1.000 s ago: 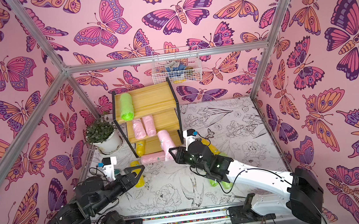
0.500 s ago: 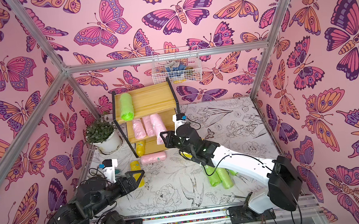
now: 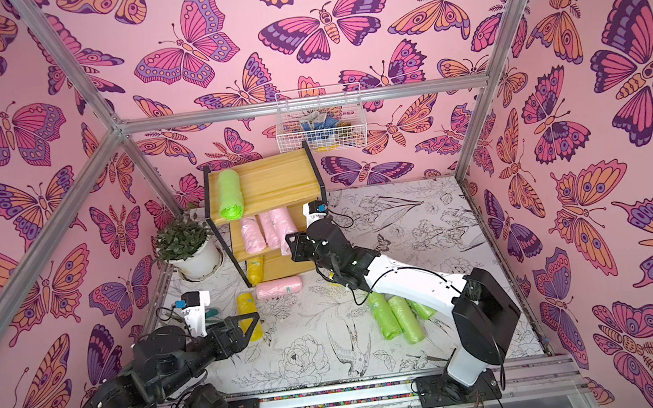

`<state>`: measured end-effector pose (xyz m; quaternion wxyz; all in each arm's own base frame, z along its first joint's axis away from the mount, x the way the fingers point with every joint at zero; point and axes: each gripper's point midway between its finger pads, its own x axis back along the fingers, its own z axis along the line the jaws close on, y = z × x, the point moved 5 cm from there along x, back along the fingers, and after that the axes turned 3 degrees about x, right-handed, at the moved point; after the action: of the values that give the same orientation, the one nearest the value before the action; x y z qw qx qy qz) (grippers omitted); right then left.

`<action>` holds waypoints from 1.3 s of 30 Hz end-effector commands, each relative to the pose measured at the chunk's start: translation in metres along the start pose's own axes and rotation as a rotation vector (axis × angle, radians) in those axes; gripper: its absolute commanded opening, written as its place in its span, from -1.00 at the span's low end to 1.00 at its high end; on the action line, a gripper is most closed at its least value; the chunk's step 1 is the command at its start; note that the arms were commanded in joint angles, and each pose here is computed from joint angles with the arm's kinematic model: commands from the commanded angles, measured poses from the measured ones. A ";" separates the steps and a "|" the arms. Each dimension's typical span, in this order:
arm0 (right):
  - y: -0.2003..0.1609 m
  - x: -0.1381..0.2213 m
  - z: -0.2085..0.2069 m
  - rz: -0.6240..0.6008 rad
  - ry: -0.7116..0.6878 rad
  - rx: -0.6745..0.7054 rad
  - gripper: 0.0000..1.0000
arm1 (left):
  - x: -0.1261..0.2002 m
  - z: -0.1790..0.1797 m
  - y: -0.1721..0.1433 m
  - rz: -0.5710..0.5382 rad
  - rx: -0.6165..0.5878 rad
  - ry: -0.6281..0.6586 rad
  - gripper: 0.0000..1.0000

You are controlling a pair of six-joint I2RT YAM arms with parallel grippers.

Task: Sort the rolls of trash bags by color and place them on the shelf
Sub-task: Place the roll of trash bags on the shelf.

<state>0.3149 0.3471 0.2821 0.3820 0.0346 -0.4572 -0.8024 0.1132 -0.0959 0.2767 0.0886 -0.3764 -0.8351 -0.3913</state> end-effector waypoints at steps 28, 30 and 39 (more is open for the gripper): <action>0.032 -0.020 -0.008 -0.096 -0.070 0.048 0.08 | -0.008 -0.020 0.019 0.037 -0.349 0.073 1.00; 0.032 -0.018 -0.007 -0.093 -0.067 0.048 0.11 | -0.009 -0.021 0.018 0.045 -0.365 0.070 1.00; 0.038 0.004 -0.003 -0.088 -0.051 0.059 0.15 | -0.012 -0.022 0.018 0.060 -0.426 0.071 0.99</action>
<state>0.3359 0.3424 0.2789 0.3508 0.0168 -0.4949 -0.7948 0.1322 -0.1105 0.2929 0.0576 -0.3908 -0.7332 -0.5535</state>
